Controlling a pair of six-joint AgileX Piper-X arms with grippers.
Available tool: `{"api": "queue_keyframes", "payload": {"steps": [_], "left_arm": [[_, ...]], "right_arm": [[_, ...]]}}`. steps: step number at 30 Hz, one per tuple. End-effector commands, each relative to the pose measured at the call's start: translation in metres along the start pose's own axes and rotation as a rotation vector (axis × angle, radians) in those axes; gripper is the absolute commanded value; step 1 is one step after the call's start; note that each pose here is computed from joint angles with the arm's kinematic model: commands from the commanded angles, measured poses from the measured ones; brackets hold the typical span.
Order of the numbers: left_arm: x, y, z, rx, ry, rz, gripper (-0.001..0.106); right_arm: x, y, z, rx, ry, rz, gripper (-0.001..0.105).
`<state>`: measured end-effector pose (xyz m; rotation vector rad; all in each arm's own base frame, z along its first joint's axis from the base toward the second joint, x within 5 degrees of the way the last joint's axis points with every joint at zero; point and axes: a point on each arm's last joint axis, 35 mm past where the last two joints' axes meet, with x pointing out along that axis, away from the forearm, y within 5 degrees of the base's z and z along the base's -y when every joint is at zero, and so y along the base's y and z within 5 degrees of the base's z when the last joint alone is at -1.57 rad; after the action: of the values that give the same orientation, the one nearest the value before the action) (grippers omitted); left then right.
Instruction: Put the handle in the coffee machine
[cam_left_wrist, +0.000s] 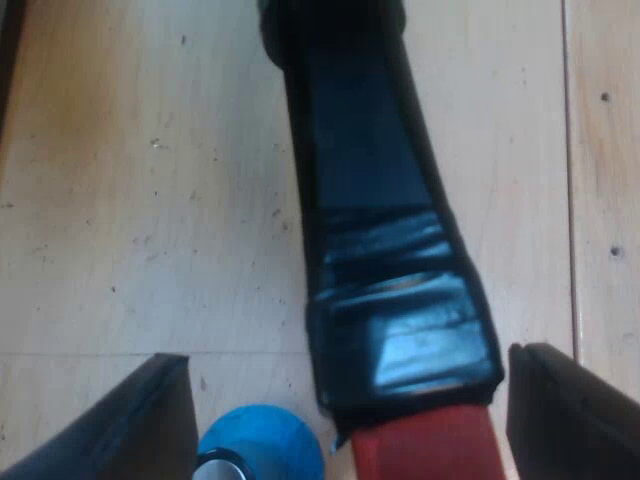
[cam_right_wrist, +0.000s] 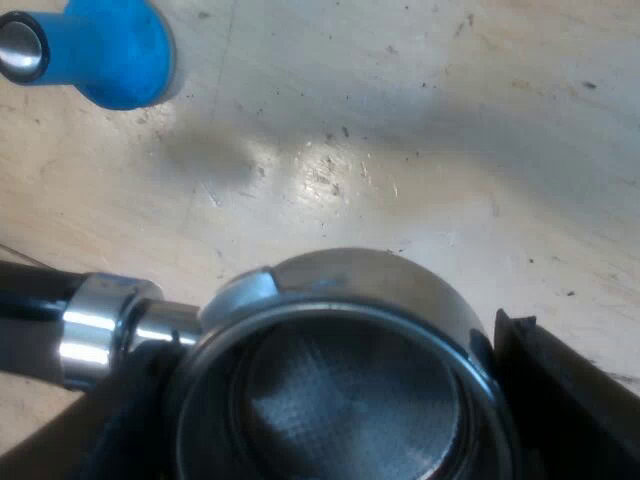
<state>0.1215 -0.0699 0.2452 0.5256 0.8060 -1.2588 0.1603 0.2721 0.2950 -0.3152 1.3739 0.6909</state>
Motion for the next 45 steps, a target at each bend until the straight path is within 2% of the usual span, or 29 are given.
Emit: {"api": "queue_keyframes", "payload": {"steps": [1,9,11,13,14,16,17,19,21,29,32,33,34,35,37,38,39,41,45], "left_arm": [[-0.0003,-0.0003,0.0006,0.002,-0.013,-0.013,0.066],[-0.0003,-0.0003,0.0006,0.002,-0.013,-0.013,0.064],[-0.0003,-0.0003,0.0006,0.002,-0.013,-0.013,0.056],[-0.0003,-0.0003,0.0006,0.002,-0.013,-0.013,0.043],[-0.0003,-0.0003,0.0006,0.002,-0.013,-0.013,0.041],[-0.0003,-0.0005,0.0005,0.001,-0.012,-0.014,0.026],[-0.0003,-0.0005,0.0005,0.001,-0.012,-0.014,0.024],[-0.0003,-0.0007,0.0001,-0.001,-0.009,-0.015,0.009],[-0.0003,-0.0010,-0.0002,-0.004,-0.006,-0.018,0.001],[-0.0003,-0.0010,-0.0002,-0.004,-0.006,-0.018,0.000],[-0.0003,-0.0010,-0.0002,-0.004,-0.006,-0.018,0.000],[-0.0003,-0.0010,-0.0002,-0.004,-0.006,-0.018,0.000],[-0.0003,-0.0010,-0.0002,-0.004,-0.006,-0.018,0.000],[-0.0003,-0.0010,-0.0002,-0.004,-0.006,-0.018,0.000],[-0.0003,-0.0010,-0.0002,-0.006,-0.006,-0.018,0.000],[-0.0003,-0.0010,-0.0002,-0.008,-0.006,-0.018,0.000],[-0.0003,-0.0010,-0.0002,-0.012,-0.006,-0.018,0.000],[-0.0003,-0.0014,-0.0005,-0.014,-0.003,-0.021,0.000],[-0.0004,-0.0027,-0.0018,-0.024,0.008,-0.031,0.000]], "right_arm": [[-0.0117,0.0016,0.0004,-0.008,-0.032,0.021,0.000],[-0.0118,0.0017,0.0004,-0.008,-0.031,0.024,0.000],[-0.0118,0.0018,0.0003,-0.004,-0.030,0.027,0.000],[-0.0118,0.0017,0.0003,-0.004,-0.030,0.026,0.000],[-0.0118,0.0017,0.0003,-0.004,-0.030,0.026,0.000],[-0.0118,0.0017,0.0003,-0.002,-0.030,0.027,0.000],[-0.0118,0.0017,0.0003,-0.002,-0.030,0.027,0.000],[-0.0118,0.0017,0.0003,-0.002,-0.030,0.027,0.000],[-0.0118,0.0017,0.0003,-0.002,-0.030,0.027,0.000],[-0.0118,0.0018,0.0010,-0.007,-0.038,0.023,0.000],[-0.0118,0.0022,0.0020,-0.008,-0.047,0.027,0.012],[-0.0118,0.0023,0.0022,-0.012,-0.049,0.028,0.020],[-0.0118,0.0023,0.0023,-0.012,-0.050,0.028,0.020],[-0.0119,0.0026,0.0031,-0.024,-0.057,0.030,0.040],[-0.0120,0.0032,0.0043,-0.028,-0.068,0.035,0.064],[-0.0120,0.0032,0.0044,-0.030,-0.069,0.035,0.068],[-0.0129,0.0033,0.0047,-0.038,-0.077,0.036,0.077],[-0.0131,0.0036,0.0051,-0.065,-0.082,0.038,0.083],[-0.0171,0.0032,0.0067,-0.081,-0.122,0.011,0.084]]}}
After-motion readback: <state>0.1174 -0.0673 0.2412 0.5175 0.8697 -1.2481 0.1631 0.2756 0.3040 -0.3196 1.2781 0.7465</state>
